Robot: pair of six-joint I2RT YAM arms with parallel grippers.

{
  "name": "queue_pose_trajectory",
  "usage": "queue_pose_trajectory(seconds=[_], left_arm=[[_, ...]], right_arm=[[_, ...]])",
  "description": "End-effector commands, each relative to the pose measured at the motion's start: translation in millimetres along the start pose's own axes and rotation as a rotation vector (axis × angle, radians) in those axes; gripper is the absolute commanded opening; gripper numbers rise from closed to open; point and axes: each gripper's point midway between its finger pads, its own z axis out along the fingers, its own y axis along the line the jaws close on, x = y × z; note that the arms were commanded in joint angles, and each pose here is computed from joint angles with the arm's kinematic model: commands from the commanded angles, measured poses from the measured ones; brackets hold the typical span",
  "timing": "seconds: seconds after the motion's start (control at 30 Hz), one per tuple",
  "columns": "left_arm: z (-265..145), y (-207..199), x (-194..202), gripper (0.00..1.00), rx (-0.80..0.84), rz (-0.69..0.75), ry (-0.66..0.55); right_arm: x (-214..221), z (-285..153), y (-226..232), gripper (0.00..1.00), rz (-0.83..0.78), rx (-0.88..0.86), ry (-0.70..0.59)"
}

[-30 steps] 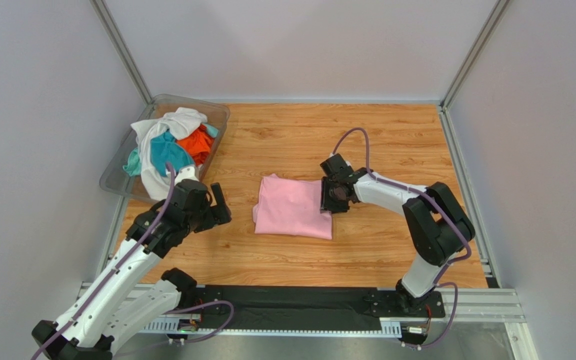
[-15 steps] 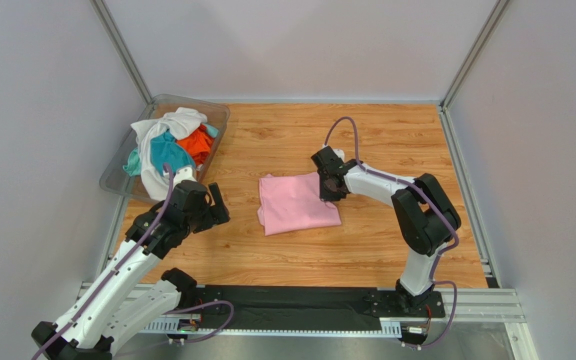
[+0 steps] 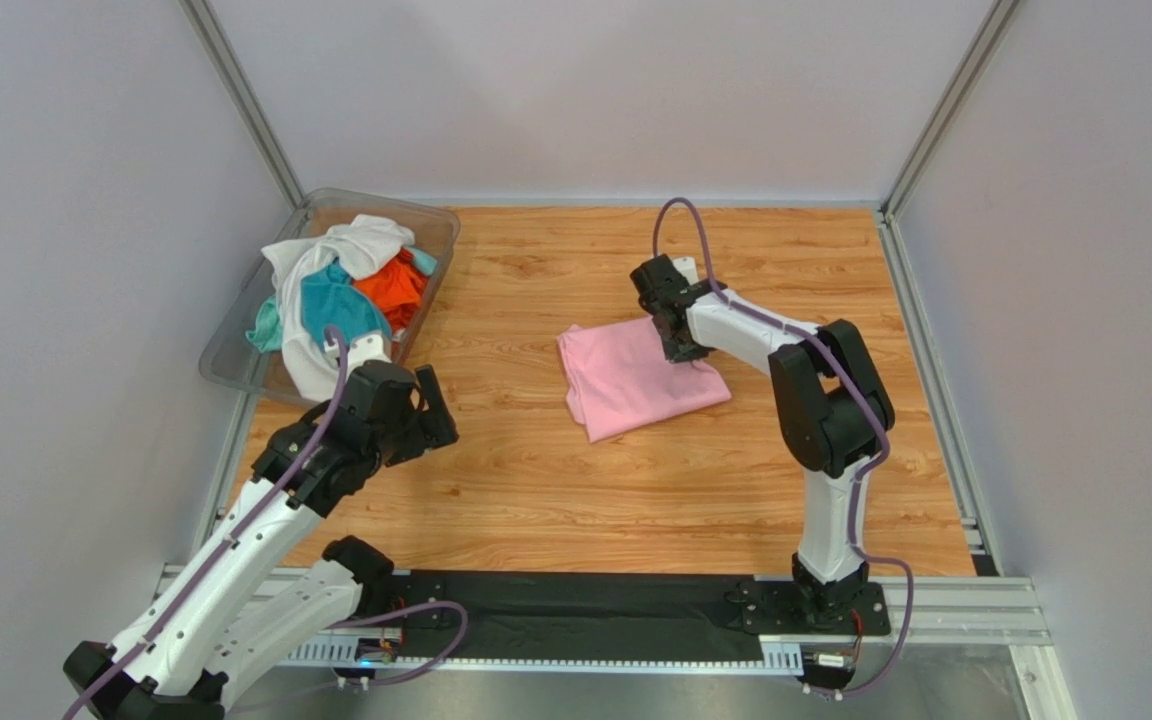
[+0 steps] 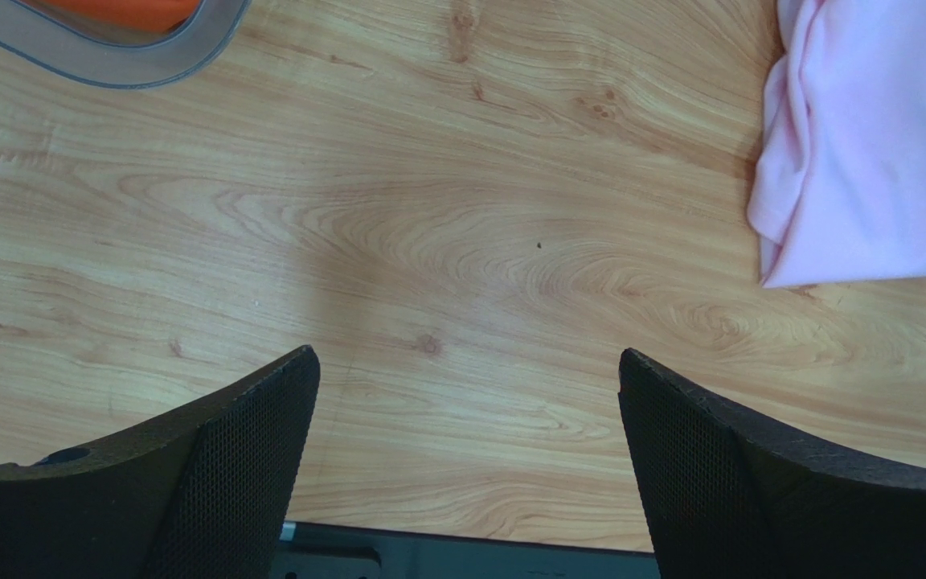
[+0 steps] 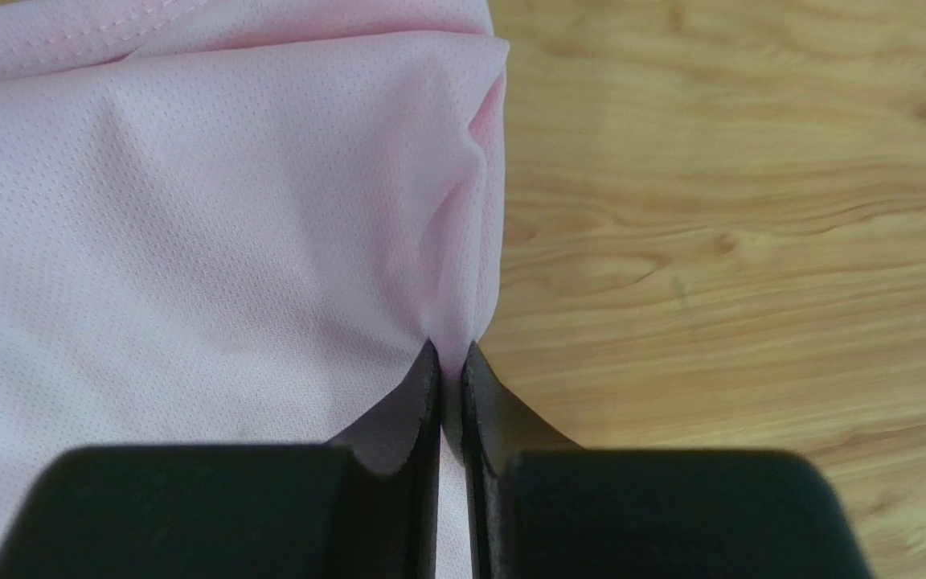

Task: Fold and stack the t-shirts
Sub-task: Neatly place the folded tshirt to the corner

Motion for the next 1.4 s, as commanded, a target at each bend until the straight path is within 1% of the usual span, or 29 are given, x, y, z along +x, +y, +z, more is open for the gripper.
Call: queue_pose_trajectory(seconds=[0.0,0.1,0.13,0.17,0.2,0.23,0.3,0.33,0.37,0.4,0.7,0.73,0.8,0.83,0.87,0.9,1.03,1.23,1.33,1.37], left_arm=[[-1,2,-3,1.0,-0.008,0.007,-0.012],[1,1,-3,1.0,-0.012,0.014,-0.01],[1,1,-4,1.0,-0.012,0.015,-0.012],[5,2,-3,1.0,-0.026,0.023,-0.006],[5,1,-3,1.0,-0.024,0.025,-0.008],[5,0,-4,1.0,-0.024,0.027,-0.008],[7,-1,-4,1.0,-0.029,0.037,0.002],[8,-1,-4,1.0,-0.031,0.039,0.002],[10,-1,-2,1.0,-0.039,0.042,0.011],[11,-1,-2,1.0,-0.04,0.045,0.012],[14,-4,-7,1.0,-0.045,0.046,0.004],[14,-5,-7,1.0,-0.046,0.043,0.005],[13,-8,-10,1.0,-0.045,0.042,0.006],[13,-9,-13,1.0,-0.046,0.035,0.0],[14,-10,-13,1.0,-0.05,0.034,0.005],[14,-11,-15,1.0,-0.049,0.035,0.004],[16,-17,-20,1.0,-0.057,0.035,0.013],[25,-20,-22,1.0,-0.095,0.043,0.031],[27,-25,-25,1.0,-0.101,0.046,0.046],[28,-25,-25,1.0,-0.103,0.047,0.048]], right_arm=[[-44,2,-35,0.0,-0.042,0.064,-0.073],[-56,14,-56,0.0,-0.029,0.08,-0.066],[-67,14,-63,0.0,-0.027,0.083,-0.08],[-74,22,-80,0.0,-0.01,0.091,-0.076],[-72,26,-79,0.0,-0.014,0.091,-0.068],[-80,29,-91,0.0,-0.01,0.1,-0.075],[-86,38,-101,0.0,0.004,0.119,-0.071],[-88,41,-108,0.0,-0.021,0.124,-0.068],[-98,41,-120,0.0,-0.013,0.138,-0.081],[-98,49,-125,0.0,-0.011,0.144,-0.072],[-133,88,-193,0.0,0.084,0.193,-0.095],[-135,92,-205,0.0,0.1,0.203,-0.098],[-134,105,-213,0.0,0.096,0.211,-0.084],[-142,105,-219,0.0,0.107,0.216,-0.102],[-138,111,-237,0.0,0.13,0.231,-0.093],[-138,117,-242,0.0,0.134,0.231,-0.09],[-150,126,-274,0.0,0.166,0.233,-0.125],[-149,148,-309,0.0,0.154,0.291,-0.13],[-146,155,-327,0.01,0.163,0.324,-0.128],[-144,158,-331,0.04,0.16,0.328,-0.126]])
